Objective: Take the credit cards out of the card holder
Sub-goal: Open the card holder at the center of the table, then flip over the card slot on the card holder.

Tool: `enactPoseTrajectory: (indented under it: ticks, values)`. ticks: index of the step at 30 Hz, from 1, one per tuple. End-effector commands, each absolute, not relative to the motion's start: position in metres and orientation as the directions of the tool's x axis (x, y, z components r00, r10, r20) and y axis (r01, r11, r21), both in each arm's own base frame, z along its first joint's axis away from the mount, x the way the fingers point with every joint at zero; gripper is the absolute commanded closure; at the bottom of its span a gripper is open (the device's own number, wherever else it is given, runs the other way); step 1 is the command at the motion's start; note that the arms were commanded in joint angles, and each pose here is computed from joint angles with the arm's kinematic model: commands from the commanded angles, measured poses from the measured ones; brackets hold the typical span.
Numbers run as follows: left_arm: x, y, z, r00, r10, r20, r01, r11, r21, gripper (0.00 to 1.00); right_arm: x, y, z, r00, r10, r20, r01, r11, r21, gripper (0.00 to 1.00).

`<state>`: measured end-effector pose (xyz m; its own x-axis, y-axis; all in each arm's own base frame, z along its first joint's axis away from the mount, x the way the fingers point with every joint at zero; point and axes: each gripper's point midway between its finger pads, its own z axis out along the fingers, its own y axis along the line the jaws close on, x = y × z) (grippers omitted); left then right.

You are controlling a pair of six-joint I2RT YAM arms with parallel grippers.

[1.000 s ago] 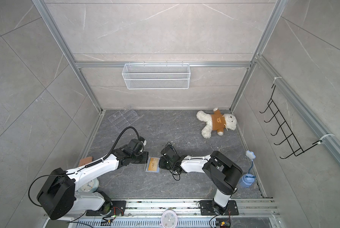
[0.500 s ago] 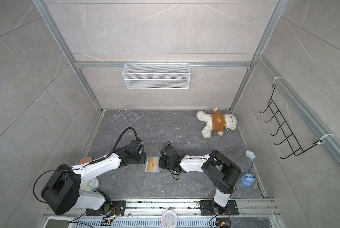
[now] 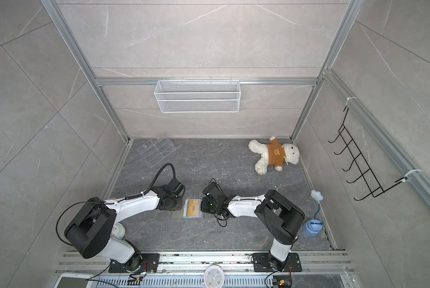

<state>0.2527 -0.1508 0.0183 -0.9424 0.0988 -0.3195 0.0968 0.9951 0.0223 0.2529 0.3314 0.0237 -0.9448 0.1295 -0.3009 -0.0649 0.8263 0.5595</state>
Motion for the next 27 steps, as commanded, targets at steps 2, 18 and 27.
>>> enactPoseTrajectory:
  ticks: [2, 18, 27]
  values:
    - [0.227, -0.171, -0.003, -0.967, 0.11, -0.229, 0.132, 0.988, -0.084, 0.94, 0.25, 0.336, 0.016, -0.955, 0.107, -0.278, -0.069, 0.828, 0.556, 0.74]
    - [0.223, -0.171, -0.005, -0.967, 0.099, -0.234, 0.127, 0.986, -0.109, 1.0, 0.239, 0.348, 0.083, -0.949, 0.111, -0.295, -0.131, 0.715, 0.687, 0.53]
    - [0.222, -0.171, -0.006, -0.968, 0.099, -0.229, 0.127, 0.986, -0.108, 1.0, 0.245, 0.346, 0.039, -0.958, 0.126, -0.259, -0.07, 0.771, 0.633, 0.5]
